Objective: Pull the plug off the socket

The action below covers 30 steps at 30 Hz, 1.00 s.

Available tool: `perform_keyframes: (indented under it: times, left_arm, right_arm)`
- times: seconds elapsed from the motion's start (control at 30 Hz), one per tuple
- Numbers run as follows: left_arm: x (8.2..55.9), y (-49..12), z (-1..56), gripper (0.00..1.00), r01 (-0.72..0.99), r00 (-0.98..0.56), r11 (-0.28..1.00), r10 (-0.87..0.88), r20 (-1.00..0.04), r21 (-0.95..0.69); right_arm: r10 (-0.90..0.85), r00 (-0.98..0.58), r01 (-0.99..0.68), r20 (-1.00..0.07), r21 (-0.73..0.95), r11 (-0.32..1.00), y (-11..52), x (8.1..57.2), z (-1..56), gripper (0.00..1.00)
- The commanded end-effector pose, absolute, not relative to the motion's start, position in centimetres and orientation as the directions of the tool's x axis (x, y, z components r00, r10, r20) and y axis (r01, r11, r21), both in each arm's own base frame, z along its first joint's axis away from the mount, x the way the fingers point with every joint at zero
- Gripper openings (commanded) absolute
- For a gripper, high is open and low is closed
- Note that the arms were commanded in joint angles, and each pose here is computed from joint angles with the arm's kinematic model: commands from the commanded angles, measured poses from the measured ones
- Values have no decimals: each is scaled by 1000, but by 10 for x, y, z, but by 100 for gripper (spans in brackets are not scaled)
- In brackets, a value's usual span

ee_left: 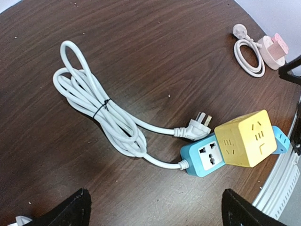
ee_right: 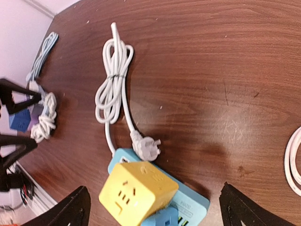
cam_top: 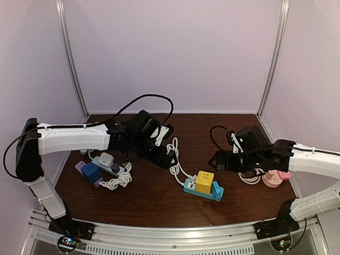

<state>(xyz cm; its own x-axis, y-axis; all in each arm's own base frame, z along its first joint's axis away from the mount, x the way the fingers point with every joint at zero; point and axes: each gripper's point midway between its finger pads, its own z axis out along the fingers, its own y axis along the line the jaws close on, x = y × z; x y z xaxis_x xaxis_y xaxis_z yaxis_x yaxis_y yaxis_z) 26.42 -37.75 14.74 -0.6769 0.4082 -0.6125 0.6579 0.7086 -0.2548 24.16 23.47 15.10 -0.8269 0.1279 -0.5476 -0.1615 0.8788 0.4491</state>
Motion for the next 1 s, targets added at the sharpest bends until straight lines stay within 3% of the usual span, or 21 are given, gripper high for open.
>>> perform_keyframes:
  times: [0.0, 0.33, 0.57, 0.97]
  left_arm:
    - [265, -399, 160, 98, 690, -651, 672, 416, -635, -268]
    - [264, -418, 150, 98, 679, -675, 676, 421, -606, -285]
    - [266, -416, 151, 98, 672, -675, 688, 416, -609, -274]
    - [273, -412, 152, 98, 649, -680, 717, 396, -617, -254]
  right_arm:
    - [-53, -814, -311, -578, 358, 880, 229, 203, 146, 96]
    - [-236, -762, -451, -603, 232, 862, 237, 161, 127, 85]
    - [-316, -752, -457, -578, 112, 882, 244, 154, 97, 78]
    - [-245, -768, -350, -592, 67, 934, 248, 172, 80, 39]
